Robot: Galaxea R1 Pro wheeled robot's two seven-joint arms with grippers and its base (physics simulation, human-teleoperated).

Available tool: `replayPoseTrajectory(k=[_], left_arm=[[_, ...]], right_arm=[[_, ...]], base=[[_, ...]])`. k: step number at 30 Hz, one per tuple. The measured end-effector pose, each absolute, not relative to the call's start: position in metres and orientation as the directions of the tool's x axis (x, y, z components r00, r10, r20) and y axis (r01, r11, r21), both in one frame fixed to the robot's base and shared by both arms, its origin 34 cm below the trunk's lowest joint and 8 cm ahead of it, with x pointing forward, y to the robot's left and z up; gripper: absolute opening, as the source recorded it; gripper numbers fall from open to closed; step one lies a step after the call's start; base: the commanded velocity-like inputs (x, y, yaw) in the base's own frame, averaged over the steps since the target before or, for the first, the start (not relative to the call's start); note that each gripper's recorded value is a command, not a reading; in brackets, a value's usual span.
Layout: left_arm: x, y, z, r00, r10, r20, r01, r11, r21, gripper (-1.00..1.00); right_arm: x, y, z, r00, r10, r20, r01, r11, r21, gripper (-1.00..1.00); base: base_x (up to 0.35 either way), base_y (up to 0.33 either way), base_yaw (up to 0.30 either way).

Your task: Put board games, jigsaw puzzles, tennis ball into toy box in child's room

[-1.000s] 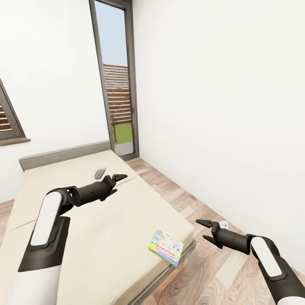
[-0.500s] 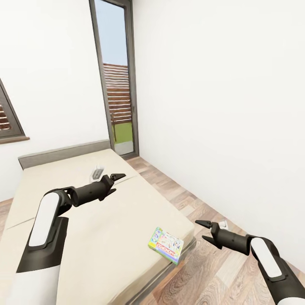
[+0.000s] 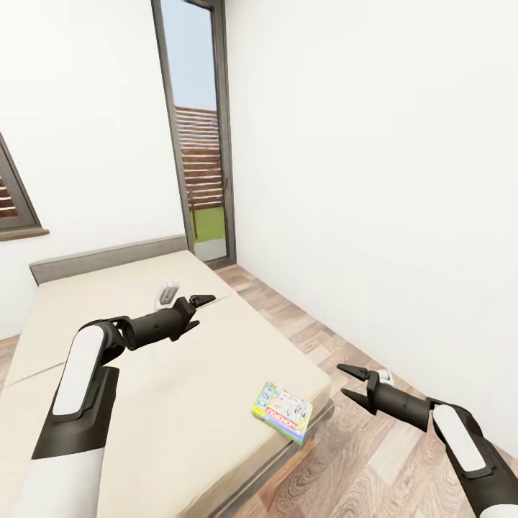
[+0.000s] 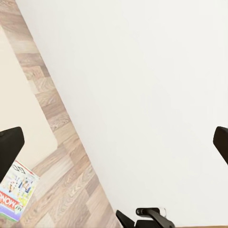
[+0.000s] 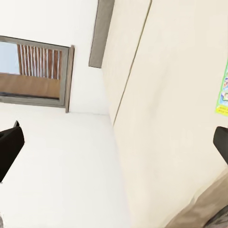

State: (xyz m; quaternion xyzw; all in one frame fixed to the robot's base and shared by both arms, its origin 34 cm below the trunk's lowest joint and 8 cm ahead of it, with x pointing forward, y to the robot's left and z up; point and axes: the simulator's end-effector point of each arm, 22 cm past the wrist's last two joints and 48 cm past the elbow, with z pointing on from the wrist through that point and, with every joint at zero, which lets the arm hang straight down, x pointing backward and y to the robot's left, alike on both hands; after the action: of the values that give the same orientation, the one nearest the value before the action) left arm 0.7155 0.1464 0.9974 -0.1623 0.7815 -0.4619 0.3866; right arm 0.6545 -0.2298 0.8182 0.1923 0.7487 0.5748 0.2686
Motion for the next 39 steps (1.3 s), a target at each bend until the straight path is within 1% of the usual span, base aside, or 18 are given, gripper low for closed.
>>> replayPoseTrajectory(k=[11,20,39], left_arm=[[0.714,0.146,0.977,-0.65,-0.609,-0.454,0.105,0.52,-0.847,1.0],[0.712,0.146,0.96,-0.65,-0.609,-0.454,0.105,0.521,-0.847,1.0],[0.707,0.146,0.923,-0.65,-0.607,-0.457,0.105,0.524,-0.845,1.0]], right_arm=[[0.659,-0.231,0.806,-0.778,0.605,-0.168,-0.034,0.226,0.973,1.0],[0.67,-0.234,0.763,-0.775,0.63,-0.052,0.074,0.172,0.982,1.0],[0.666,-0.23,0.709,-0.788,0.614,-0.036,0.119,0.209,0.971,1.0]], base=[[0.0,0.0,0.0],[0.0,0.0,0.0],[0.0,0.0,0.0]])
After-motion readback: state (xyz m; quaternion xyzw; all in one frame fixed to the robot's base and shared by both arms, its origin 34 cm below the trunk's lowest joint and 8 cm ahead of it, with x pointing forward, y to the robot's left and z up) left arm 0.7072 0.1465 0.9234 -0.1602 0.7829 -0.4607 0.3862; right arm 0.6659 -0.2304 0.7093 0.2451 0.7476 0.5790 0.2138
